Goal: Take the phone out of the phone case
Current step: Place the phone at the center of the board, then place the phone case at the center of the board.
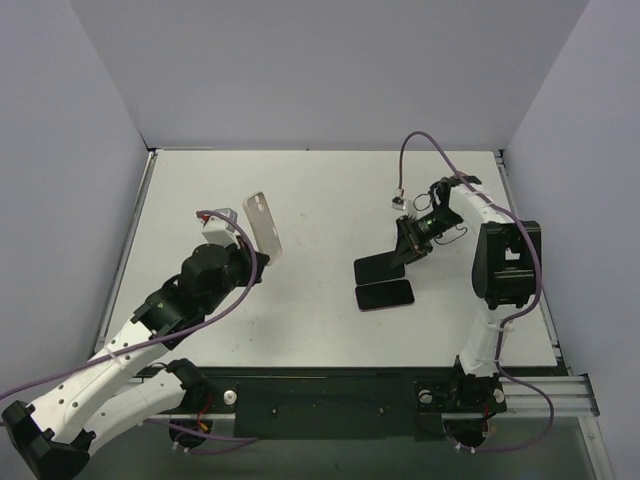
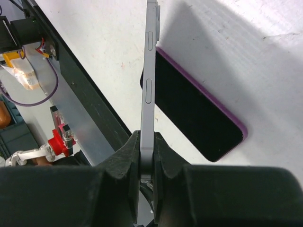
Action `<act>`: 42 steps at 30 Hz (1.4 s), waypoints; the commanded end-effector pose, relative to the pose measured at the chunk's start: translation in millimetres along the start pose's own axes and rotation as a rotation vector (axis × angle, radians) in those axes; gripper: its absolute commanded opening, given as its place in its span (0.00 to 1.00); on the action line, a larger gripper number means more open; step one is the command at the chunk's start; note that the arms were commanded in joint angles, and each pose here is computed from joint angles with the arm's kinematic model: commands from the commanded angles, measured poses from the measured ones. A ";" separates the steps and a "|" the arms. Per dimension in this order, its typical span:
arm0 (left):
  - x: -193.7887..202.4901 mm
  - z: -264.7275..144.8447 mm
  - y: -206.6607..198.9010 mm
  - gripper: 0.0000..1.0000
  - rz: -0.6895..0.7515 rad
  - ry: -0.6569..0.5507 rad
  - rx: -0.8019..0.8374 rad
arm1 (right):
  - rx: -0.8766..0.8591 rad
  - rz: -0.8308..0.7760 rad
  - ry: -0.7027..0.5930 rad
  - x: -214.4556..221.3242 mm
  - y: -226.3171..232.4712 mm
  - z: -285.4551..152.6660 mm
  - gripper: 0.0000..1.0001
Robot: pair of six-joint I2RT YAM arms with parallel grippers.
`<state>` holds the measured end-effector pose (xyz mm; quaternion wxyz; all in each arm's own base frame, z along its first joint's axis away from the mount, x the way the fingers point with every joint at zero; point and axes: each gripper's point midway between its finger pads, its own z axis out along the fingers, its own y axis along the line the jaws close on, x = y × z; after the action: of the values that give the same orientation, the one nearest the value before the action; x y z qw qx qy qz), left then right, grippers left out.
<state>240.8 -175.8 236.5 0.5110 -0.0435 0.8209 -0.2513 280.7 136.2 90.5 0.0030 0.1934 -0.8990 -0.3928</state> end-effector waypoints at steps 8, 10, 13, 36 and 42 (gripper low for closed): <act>-11.2 1.5 -22.4 0.00 0.004 -0.028 0.078 | -0.124 0.011 0.057 -9.1 -5.7 0.2 0.09; -11.1 1.5 -25.7 0.00 0.005 -0.021 0.092 | -0.065 0.033 0.084 -6.7 -20.6 2.2 0.11; -10.4 2.3 -28.9 0.00 0.001 -0.014 0.102 | -0.010 0.067 0.057 -13.5 -35.9 4.0 0.14; -3.7 14.5 -80.3 0.00 -0.134 0.059 0.391 | 0.861 0.249 -0.397 -59.2 -68.3 -97.7 0.89; -15.7 6.2 -111.1 0.00 -0.190 0.048 0.620 | -0.052 0.289 -0.819 -78.4 110.6 -43.7 0.84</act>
<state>242.4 -243.9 242.2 0.4419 -0.0022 0.7900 -0.4250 349.0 107.7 142.9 -0.2637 -0.0244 -0.9469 -0.1824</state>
